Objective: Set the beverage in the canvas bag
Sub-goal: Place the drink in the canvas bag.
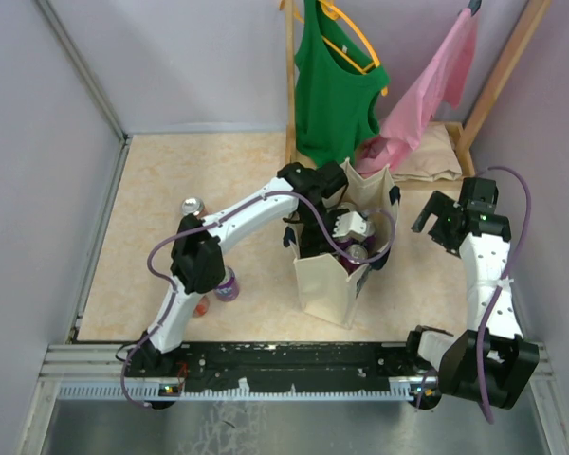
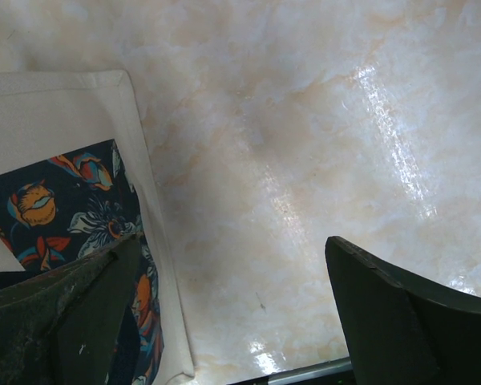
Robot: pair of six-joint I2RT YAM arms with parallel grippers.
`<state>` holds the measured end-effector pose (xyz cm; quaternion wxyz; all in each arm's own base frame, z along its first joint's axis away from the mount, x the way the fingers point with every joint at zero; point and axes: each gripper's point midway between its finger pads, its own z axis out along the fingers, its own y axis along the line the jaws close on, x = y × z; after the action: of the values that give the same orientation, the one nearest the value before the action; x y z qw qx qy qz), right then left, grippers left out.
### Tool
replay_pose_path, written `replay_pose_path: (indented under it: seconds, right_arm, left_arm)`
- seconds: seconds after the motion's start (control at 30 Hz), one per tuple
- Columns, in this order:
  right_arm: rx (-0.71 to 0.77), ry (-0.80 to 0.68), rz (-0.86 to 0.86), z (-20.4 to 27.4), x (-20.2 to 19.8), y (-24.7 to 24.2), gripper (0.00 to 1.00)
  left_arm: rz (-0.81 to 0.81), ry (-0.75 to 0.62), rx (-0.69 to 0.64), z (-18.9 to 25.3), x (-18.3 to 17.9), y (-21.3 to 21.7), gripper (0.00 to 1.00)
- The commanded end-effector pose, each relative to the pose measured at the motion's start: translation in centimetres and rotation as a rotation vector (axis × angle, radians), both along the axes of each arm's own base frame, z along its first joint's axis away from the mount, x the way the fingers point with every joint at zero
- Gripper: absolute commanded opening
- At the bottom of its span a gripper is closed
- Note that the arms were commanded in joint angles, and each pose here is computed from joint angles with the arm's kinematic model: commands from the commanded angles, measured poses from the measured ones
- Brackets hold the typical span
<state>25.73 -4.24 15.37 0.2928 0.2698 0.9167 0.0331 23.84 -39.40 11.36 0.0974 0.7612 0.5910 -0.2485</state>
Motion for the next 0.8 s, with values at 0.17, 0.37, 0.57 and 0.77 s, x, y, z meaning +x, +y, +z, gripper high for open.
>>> replay_pose_path:
  seconds: [0.17,0.37,0.57,0.77]
  right_arm:
    - [0.011,-0.028,0.006,0.2,0.4,0.0,0.99]
    - [0.021,-0.036,0.008,0.3,0.6,0.2,0.99]
    - [0.027,-0.037,0.007,0.4,0.6,0.3,0.99]
    - [0.038,-0.045,0.009,0.5,0.8,0.5,0.99]
  left_arm:
    - [-0.033,-0.091,-0.105,4.5,0.2,-0.6,0.94]
    - [-0.022,-0.111,-0.111,4.8,0.4,-0.6,0.93]
    - [0.072,-0.233,-0.159,6.7,3.0,-1.5,0.93]
    - [0.184,-0.372,-0.24,9.4,6.5,-1.9,0.94]
